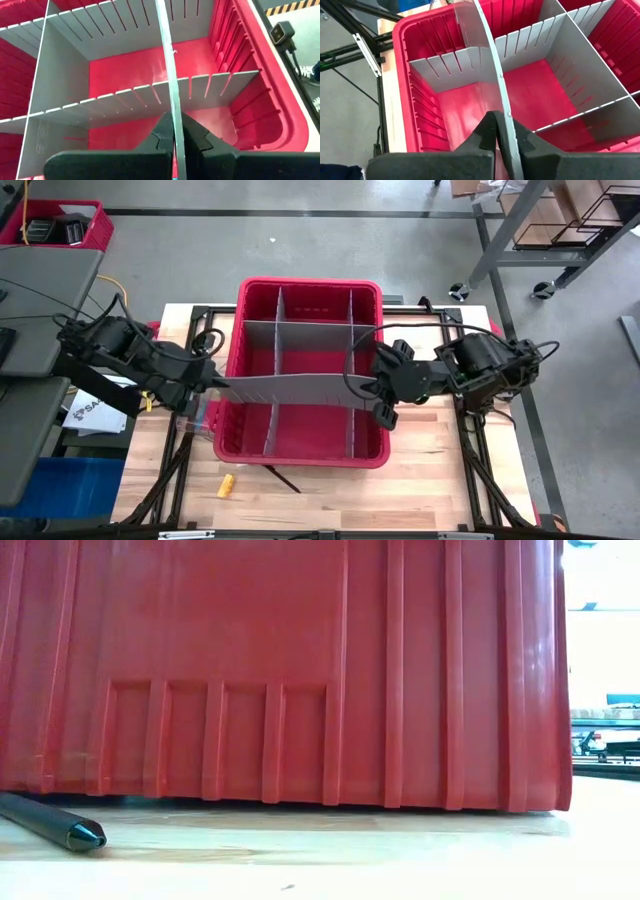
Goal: Sort Items/Unsort Items
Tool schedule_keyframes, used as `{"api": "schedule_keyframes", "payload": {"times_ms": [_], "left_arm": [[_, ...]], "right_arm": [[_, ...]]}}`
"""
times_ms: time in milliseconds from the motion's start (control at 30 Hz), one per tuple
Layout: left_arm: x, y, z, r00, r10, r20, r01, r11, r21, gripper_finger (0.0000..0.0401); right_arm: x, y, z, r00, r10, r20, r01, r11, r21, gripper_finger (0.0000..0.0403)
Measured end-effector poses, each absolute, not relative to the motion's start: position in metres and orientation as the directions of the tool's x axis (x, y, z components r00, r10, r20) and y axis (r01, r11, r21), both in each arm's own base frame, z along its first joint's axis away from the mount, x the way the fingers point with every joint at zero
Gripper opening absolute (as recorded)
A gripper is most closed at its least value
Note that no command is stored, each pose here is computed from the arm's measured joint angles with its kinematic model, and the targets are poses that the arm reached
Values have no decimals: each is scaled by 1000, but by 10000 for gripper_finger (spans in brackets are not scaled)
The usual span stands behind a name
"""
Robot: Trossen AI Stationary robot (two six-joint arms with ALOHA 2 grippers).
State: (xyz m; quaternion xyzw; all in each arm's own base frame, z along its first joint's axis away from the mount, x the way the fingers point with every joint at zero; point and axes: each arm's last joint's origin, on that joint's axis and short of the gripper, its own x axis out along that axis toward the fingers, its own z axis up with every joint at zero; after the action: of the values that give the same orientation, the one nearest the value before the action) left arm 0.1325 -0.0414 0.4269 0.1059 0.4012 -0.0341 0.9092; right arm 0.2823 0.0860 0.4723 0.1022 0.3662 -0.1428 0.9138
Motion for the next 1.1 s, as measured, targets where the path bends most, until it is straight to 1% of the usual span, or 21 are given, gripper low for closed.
{"api": "schedule_keyframes", "payload": {"times_ms": [167, 400, 633, 833, 1000, 1100], "left_arm": [[130, -40, 424, 641, 40, -767, 150, 973, 175, 1], [129, -40, 424, 641, 46, -766, 146, 973, 181, 1], [129, -40, 424, 640, 52, -766, 146, 971, 188, 1], [130, -40, 424, 649, 56, -758, 144, 970, 195, 1], [129, -39, 425, 656, 60, -753, 139, 970, 199, 1], [130, -40, 426, 661, 58, -748, 146, 968, 204, 1]], "right_arm": [[284, 86, 473, 697, -185, -693, 325, 943, 75, 0], [283, 85, 470, 676, -216, -705, 309, 951, 5, 0], [283, 88, 465, 649, -221, -728, 324, 946, 1, 0], [284, 93, 444, 593, -254, -764, 349, 936, -40, 0], [285, 94, 434, 618, -244, -747, 347, 938, -20, 0], [280, 90, 432, 611, -250, -751, 352, 936, -26, 0]]}}
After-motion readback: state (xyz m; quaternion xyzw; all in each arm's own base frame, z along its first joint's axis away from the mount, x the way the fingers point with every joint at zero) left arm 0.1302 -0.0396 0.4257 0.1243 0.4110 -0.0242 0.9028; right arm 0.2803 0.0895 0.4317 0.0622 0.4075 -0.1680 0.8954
